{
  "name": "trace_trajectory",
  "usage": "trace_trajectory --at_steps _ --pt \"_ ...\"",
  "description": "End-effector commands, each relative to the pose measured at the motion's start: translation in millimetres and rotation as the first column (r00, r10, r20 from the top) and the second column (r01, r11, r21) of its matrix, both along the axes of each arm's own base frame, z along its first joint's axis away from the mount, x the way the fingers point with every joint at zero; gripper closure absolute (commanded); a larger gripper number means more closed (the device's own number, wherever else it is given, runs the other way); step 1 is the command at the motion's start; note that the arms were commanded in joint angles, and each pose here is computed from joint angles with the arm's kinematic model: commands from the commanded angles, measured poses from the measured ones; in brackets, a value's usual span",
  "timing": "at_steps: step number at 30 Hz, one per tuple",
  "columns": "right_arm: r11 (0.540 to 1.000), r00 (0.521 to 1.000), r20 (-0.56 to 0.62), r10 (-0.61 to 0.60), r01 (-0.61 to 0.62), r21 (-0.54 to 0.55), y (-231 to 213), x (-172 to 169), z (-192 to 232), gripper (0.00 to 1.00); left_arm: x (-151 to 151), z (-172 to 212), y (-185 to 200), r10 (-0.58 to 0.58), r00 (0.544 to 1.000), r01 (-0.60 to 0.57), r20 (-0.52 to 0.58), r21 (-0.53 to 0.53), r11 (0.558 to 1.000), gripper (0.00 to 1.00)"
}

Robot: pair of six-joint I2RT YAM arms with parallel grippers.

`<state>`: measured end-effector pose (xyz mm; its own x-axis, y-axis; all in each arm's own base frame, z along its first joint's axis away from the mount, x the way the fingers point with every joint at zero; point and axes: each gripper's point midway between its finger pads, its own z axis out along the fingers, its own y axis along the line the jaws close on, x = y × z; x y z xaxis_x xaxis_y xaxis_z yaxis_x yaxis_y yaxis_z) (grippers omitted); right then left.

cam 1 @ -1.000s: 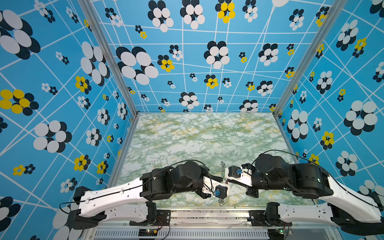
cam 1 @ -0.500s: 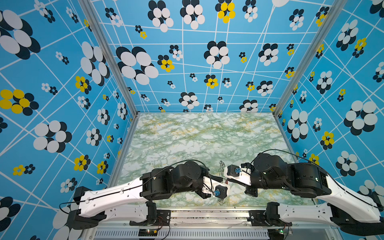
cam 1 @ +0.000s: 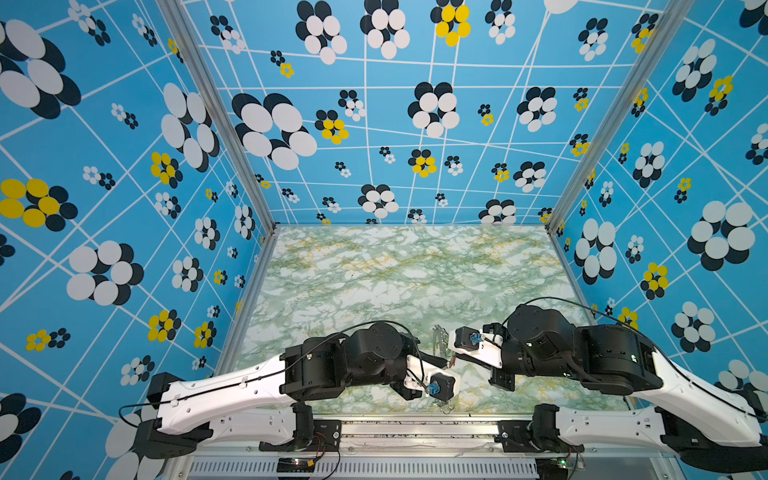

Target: Put the keys on the keyring

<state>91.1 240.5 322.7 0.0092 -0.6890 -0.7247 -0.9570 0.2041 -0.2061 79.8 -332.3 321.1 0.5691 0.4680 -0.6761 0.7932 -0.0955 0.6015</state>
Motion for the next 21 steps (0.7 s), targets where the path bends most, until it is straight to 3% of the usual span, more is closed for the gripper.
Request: trace_trajectory --at_steps 1,21 --pt "0.999 1.0 -0.026 -0.001 0.002 0.052 -1.4 -4.7 9.3 1.0 4.8 26.1 1.5 0.04 0.999 -0.039 0.01 -0.084 0.996 1.0" --pt "0.999 0.999 -0.037 0.02 -0.018 0.051 5.0 -6.4 4.9 1.0 1.4 33.0 -1.4 0.021 1.0 -0.021 0.0 -0.109 0.994 1.0"
